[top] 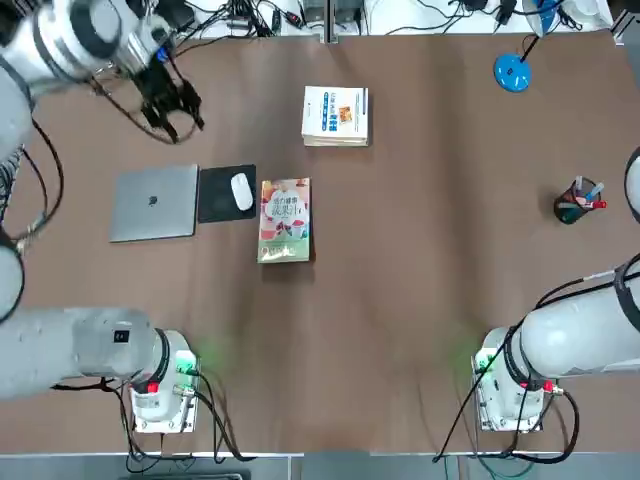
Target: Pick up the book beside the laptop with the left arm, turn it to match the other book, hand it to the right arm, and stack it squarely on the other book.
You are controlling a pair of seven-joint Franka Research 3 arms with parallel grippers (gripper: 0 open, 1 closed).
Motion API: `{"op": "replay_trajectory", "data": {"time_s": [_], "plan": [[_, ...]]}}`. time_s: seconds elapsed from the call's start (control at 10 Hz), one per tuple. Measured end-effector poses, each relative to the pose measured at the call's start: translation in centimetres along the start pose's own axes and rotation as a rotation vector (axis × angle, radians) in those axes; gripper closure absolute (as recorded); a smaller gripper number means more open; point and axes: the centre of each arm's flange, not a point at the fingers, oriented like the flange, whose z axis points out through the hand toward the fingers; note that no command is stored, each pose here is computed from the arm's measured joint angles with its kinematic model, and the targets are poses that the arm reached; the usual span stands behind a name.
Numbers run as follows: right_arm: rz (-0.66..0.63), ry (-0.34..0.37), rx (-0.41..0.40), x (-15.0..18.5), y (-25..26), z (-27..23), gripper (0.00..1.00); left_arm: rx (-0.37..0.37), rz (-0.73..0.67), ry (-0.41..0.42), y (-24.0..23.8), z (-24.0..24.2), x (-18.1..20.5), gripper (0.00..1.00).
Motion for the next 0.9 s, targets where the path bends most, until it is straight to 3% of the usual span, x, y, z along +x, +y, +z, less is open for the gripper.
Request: {"op": "replay_trajectory", "data": {"time_s": [0.2,0.6,0.9], "plan": [[0.002,0.003,0.0,0.1,0.1,-0.1,0.0,0.002,-0.013,-0.036,0.7,7.5,-2.4,0.02],[0.003,0.004,0.0,0.1,0.2,-0.2,0.0,-0.081,-0.07,-0.037,2.9,19.1,-3.6,0.01],[-0.001,-0.002,0.0,0.0,0.0,-0.1,0.0,-0.269,-0.011,-0.083,-1.5,25.1,-4.1,0.03]]}}
